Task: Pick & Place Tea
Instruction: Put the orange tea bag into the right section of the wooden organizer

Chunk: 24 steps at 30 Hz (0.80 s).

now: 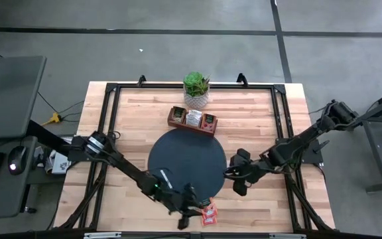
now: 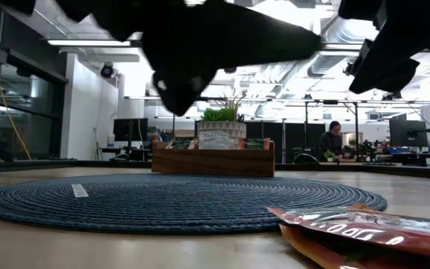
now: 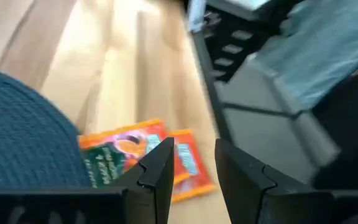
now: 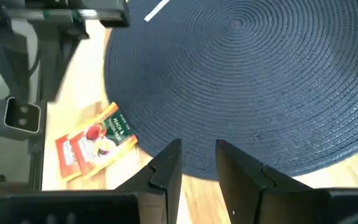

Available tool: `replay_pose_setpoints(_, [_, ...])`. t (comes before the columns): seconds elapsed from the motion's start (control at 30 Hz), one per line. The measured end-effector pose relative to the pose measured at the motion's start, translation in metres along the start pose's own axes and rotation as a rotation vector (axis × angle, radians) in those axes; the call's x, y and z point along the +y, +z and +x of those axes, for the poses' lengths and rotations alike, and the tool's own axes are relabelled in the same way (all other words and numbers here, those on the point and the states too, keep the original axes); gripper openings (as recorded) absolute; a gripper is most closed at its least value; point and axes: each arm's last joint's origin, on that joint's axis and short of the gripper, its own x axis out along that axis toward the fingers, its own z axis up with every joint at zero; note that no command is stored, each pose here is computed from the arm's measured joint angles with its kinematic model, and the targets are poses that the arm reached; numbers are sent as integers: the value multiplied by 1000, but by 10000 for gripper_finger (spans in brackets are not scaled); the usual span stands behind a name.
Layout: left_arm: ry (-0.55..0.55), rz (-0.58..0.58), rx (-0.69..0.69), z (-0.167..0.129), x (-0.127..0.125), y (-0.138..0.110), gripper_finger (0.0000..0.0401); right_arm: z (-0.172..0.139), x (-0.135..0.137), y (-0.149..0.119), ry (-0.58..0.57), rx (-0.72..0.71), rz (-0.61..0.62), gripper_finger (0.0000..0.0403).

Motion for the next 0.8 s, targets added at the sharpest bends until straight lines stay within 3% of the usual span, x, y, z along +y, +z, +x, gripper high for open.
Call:
replay_pose_setpoints(0.13, [71,16,59,22,-13,14,114,-1,5,-5,-5,-10,-55,94])
replay_pose_setpoints(0.33, [87,8,128,50,-25,22,114,2,11,-14,-10,5,-108,94])
replay_pose_setpoints(0.6, [207,-70,155,55,-21,18,114,10,20,-24,23,15,-129,94])
replay_pose_setpoints(0.8, [195,-107,166,55,-22,17,114,11,24,-27,34,8,-135,94])
